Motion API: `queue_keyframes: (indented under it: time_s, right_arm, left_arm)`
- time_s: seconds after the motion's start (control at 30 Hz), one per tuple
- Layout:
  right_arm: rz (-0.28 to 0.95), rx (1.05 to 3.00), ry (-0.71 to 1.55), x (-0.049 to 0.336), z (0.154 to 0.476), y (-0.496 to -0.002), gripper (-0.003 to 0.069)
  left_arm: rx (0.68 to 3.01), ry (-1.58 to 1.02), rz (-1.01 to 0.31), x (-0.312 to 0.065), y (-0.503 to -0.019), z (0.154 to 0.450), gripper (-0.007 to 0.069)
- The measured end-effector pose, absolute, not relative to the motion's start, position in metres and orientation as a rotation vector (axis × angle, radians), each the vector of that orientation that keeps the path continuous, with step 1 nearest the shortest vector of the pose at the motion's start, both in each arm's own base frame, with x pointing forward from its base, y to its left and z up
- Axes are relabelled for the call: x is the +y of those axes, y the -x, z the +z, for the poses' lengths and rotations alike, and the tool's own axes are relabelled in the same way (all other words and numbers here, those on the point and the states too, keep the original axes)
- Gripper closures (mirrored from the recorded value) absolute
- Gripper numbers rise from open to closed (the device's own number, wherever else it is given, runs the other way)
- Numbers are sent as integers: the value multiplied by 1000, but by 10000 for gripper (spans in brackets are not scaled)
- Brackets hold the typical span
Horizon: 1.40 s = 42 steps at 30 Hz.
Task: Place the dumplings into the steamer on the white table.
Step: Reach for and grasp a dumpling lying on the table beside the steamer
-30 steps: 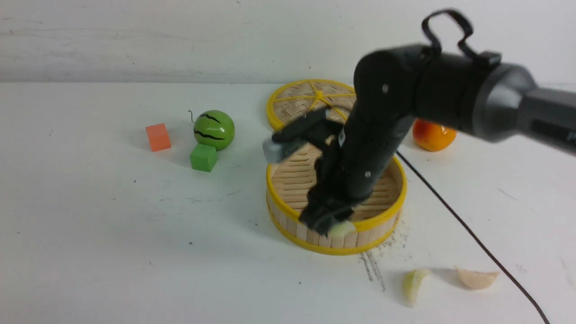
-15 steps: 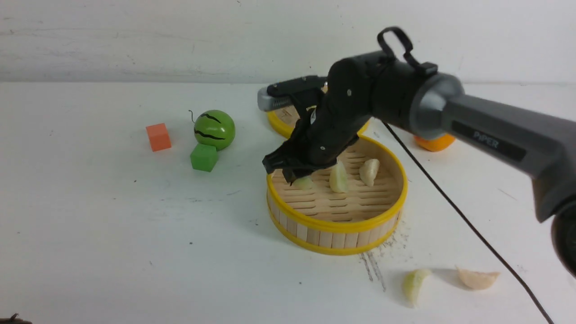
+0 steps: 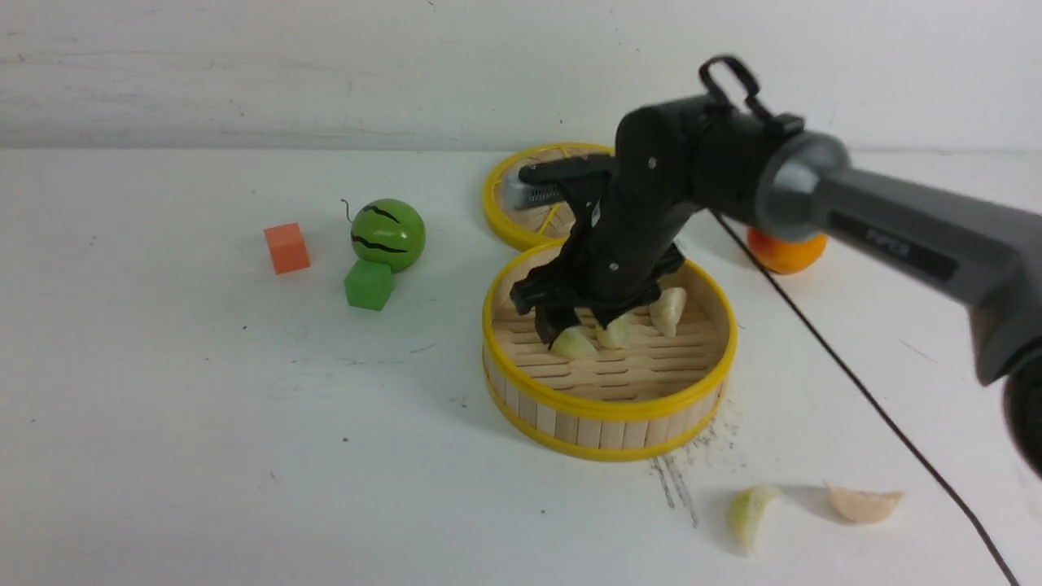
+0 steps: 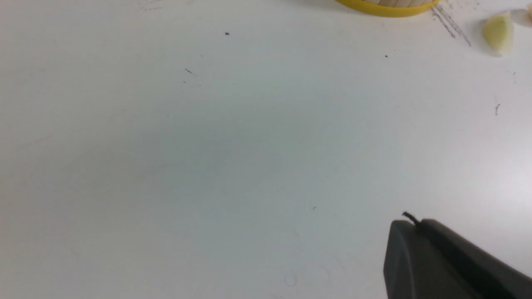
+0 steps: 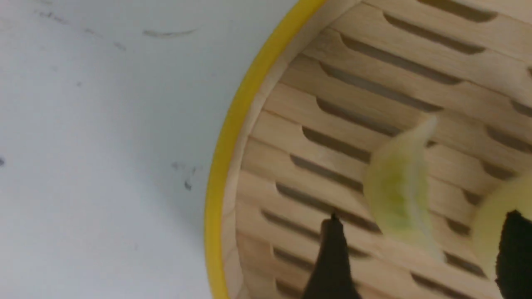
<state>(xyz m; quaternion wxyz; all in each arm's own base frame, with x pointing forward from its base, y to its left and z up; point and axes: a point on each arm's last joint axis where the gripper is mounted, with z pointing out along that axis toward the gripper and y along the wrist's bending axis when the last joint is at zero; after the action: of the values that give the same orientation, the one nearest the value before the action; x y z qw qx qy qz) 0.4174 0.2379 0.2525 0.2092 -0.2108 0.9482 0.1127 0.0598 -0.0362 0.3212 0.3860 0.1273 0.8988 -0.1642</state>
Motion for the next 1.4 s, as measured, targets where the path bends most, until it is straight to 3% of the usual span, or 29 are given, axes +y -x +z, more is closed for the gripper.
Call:
queue_keyframes:
  time_s: [0.2,0.33,0.43,0.57,0.7,0.97,1.17,1.4]
  right_arm:
    - [211,2599,730,209,339,-374,150]
    - [174,2594,721,192,357,-348,162]
    - [162,2660,686,183,348,-332,174]
    - [103,2833,567,162,300,-299,190]
    - [87,2876,395,152,259,-284,193]
    - [187,2842,-14,152,186,-283,194]
    - [150,2838,-63,154,156,-296,195]
    - [147,2805,-110,149,152,-308,239]
  left_arm:
    - [2299,-324,-420,-36,-59,321,639]
    - [2301,-324,-422,-36,-59,320,639]
    - [2303,-324,-421,-36,-59,320,639]
    - [2306,-324,-424,-36,-59,320,639]
    - [2309,-324,-427,-36,-58,320,638]
    - [2313,-324,-429,-37,-58,320,633]
    - [2330,-326,-423,-36,-57,319,629]
    - [2345,-327,-419,-36,-56,318,627]
